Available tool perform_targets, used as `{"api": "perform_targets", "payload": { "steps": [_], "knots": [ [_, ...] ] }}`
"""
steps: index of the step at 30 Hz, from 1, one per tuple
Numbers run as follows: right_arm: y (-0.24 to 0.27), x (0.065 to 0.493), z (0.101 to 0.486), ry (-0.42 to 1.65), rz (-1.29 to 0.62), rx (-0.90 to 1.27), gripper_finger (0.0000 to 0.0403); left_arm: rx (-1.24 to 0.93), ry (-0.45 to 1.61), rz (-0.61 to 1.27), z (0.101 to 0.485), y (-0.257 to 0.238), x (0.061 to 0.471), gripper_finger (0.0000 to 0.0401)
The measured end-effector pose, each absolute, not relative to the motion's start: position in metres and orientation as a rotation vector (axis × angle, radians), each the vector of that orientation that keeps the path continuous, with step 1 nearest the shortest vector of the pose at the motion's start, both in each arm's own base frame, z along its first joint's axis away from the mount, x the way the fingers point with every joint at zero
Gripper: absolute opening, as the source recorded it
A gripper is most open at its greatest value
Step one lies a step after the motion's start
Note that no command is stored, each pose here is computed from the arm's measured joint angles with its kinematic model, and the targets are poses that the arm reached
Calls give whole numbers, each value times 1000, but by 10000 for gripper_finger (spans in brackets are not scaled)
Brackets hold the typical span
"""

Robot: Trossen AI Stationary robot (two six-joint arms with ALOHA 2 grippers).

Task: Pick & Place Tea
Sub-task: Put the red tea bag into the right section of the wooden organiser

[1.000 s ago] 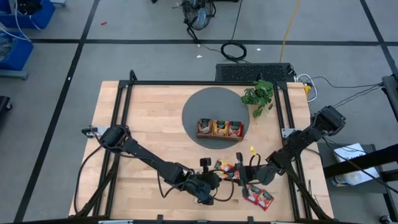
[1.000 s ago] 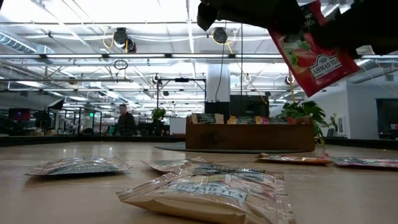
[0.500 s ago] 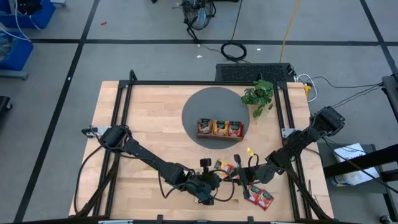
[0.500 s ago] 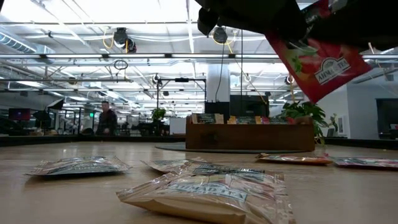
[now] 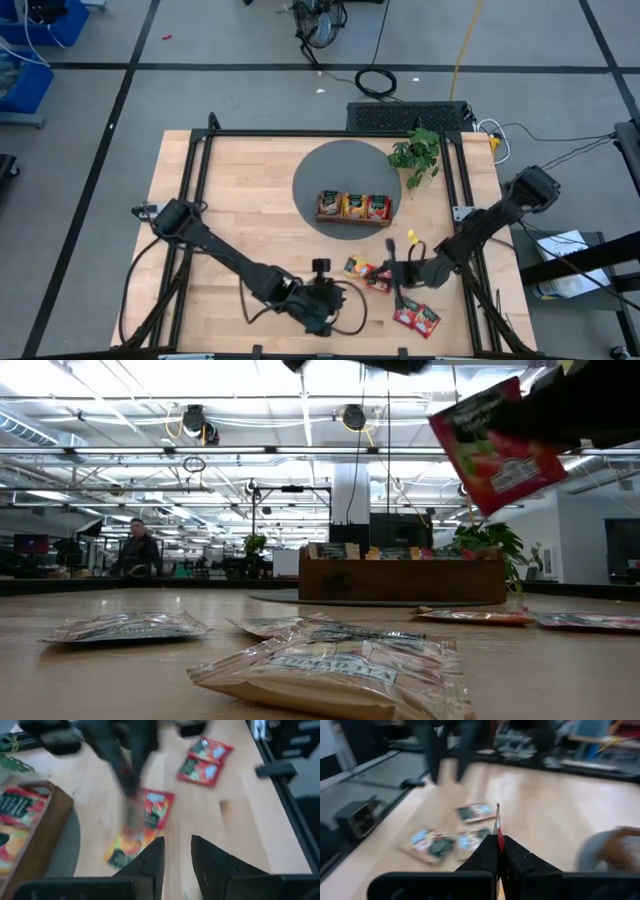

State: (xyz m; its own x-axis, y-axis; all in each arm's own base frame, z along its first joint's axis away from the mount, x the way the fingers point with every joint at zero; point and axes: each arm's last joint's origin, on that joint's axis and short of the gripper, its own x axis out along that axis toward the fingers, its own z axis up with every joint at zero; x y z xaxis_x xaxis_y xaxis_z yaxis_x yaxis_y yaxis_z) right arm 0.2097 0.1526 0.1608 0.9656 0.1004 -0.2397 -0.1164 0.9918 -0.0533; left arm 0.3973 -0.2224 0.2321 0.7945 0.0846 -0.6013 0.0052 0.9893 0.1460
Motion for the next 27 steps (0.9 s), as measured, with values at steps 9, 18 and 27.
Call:
{"api": "perform_targets", "payload": {
  "steps": [9, 18, 27],
  "knots": [
    [90, 156, 165, -94, -37, 31, 0, 201, 652, 65, 229, -253, 366, 90],
    [35, 161, 155, -115, -297, 129, 0, 210, 592, 150, 194, -248, 357, 20],
    [16, 168, 132, 61, -378, 150, 0, 176, 605, 180, 169, -233, 355, 28]
  ]
}}
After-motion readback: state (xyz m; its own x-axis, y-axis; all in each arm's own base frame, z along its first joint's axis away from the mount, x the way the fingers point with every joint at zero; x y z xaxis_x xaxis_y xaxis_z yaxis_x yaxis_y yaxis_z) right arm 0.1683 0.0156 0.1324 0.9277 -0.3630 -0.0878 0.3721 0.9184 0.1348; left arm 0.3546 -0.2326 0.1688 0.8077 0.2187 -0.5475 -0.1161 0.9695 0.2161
